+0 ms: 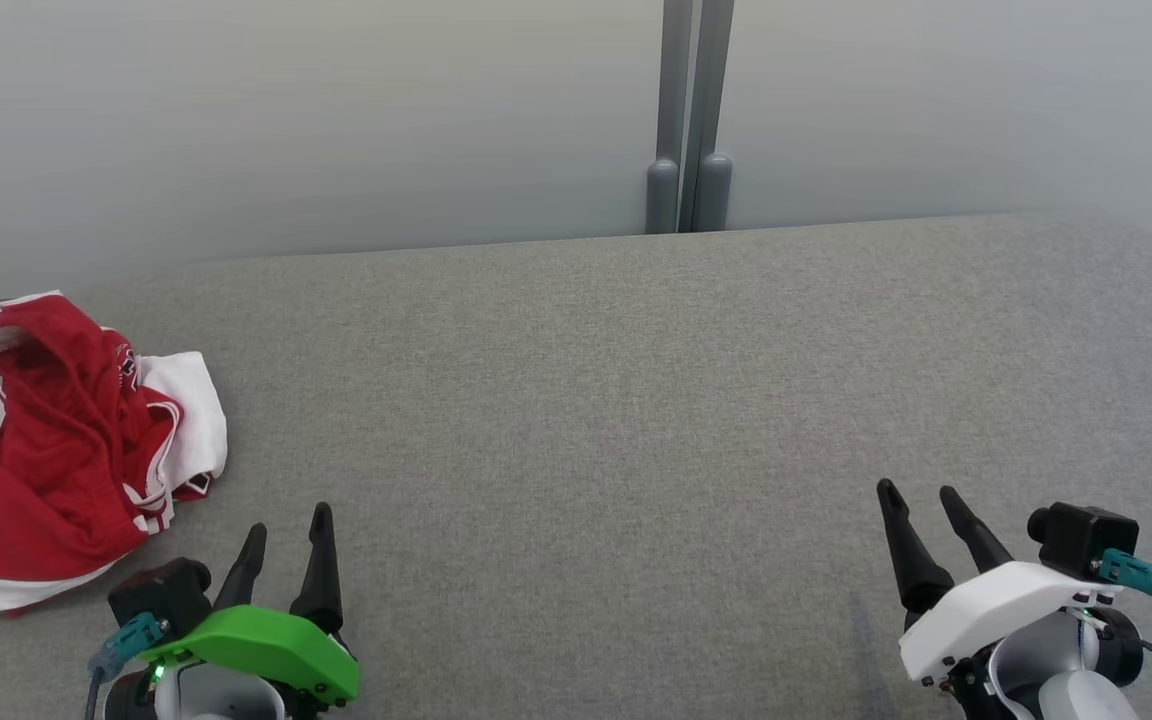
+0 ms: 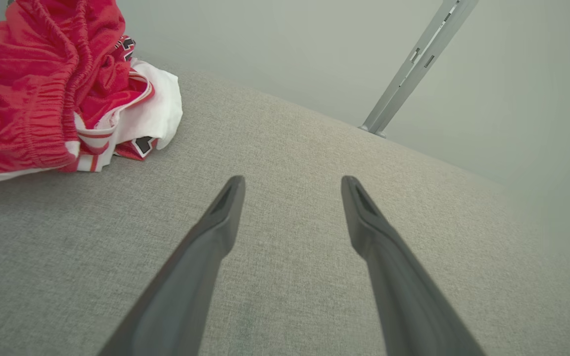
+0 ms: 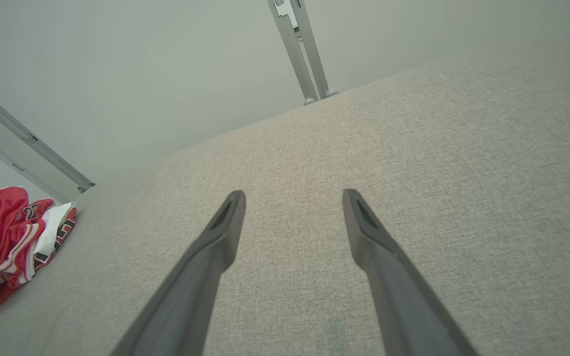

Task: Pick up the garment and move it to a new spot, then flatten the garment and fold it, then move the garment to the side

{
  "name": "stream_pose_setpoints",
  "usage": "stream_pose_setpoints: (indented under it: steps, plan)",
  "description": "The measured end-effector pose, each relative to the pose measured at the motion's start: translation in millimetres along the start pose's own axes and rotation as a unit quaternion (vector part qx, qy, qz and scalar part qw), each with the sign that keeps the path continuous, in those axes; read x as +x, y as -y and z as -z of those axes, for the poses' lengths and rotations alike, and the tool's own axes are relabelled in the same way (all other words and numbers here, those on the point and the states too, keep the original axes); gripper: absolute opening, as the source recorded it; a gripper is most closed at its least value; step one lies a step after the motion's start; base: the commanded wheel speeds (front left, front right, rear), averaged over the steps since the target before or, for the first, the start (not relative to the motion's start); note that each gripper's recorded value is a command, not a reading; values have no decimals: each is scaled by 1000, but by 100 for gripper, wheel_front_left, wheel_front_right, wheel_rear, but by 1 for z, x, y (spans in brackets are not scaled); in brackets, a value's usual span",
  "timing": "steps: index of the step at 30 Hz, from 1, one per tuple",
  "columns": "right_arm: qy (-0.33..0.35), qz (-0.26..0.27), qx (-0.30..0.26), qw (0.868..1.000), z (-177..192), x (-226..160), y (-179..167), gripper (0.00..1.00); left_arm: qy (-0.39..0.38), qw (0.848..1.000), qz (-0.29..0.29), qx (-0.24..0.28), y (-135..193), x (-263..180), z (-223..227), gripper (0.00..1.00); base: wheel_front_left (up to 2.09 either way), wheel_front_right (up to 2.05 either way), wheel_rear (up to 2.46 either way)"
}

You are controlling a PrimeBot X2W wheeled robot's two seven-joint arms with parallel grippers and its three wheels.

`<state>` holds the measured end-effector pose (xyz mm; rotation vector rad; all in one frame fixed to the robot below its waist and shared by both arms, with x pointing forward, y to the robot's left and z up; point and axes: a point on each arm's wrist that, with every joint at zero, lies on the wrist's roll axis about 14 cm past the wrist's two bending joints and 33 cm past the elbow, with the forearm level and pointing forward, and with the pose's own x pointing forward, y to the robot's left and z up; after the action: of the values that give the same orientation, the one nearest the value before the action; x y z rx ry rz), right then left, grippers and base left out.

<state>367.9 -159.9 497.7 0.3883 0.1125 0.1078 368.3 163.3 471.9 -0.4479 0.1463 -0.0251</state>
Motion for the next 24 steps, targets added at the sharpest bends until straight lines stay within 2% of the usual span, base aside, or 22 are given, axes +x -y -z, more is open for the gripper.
stream_pose_setpoints:
  steps: [11,19,24]
  plan:
    - [-3,-8,-76,997,0,2,-6,100,2,998,6,70,-5,-5,0,100,0,0,0]
    - [3,-10,-103,995,-3,3,-8,100,7,995,12,102,-2,-8,0,100,0,0,0]
    - [12,-12,-114,993,-6,2,-9,100,18,994,15,104,1,-9,-4,100,0,0,0]
